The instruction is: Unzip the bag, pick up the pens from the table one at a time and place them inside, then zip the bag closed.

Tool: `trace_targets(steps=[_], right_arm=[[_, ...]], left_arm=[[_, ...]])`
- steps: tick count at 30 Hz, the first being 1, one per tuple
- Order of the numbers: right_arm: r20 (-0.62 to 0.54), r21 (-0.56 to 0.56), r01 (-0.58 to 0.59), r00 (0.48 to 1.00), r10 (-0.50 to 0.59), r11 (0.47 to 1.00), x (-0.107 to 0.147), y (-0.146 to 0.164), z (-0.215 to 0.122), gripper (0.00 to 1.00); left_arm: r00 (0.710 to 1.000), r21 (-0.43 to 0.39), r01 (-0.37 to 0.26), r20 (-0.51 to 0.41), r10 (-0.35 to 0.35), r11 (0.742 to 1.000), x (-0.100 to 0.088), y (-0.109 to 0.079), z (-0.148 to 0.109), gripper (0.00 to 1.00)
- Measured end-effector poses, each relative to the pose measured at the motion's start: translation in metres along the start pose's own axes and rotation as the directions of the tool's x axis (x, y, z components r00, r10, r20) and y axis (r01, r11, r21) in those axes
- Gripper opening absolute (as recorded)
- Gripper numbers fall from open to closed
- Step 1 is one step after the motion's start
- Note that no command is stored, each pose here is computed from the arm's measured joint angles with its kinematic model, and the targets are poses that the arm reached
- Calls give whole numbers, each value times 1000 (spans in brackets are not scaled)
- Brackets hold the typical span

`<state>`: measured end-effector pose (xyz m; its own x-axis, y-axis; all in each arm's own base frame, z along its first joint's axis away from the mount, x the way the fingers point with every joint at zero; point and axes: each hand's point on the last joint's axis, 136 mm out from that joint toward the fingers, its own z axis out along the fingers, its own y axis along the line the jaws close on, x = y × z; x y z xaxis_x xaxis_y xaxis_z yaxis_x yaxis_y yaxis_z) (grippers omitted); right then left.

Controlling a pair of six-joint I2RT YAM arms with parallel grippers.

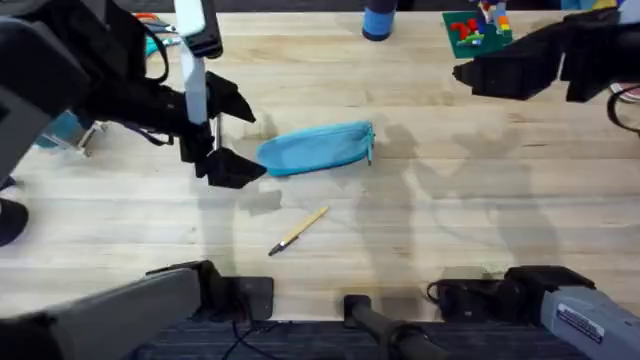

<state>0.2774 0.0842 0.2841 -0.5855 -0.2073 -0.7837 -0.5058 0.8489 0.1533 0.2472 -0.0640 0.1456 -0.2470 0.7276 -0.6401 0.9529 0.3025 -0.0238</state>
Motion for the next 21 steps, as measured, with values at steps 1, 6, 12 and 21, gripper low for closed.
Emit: trace_targets(steps=[1,6,12,21], right_arm=[[0,0,0,1000,0,1000,0,0,0,995],[0,0,0,1000,0,1000,0,0,0,995],[0,0,0,1000,0,1000,0,0,0,995],[-5,-1,-3,1000,3,1000,1,0,0,995]], left_arm=[[1000,13,0,-2,0,1000,2,1,3,995],[1000,52,4,-5,-4,999,13,10,18,995],[998,78,11,56,-16,997,17,28,39,996],[989,113,30,140,-45,993,11,32,50,996]])
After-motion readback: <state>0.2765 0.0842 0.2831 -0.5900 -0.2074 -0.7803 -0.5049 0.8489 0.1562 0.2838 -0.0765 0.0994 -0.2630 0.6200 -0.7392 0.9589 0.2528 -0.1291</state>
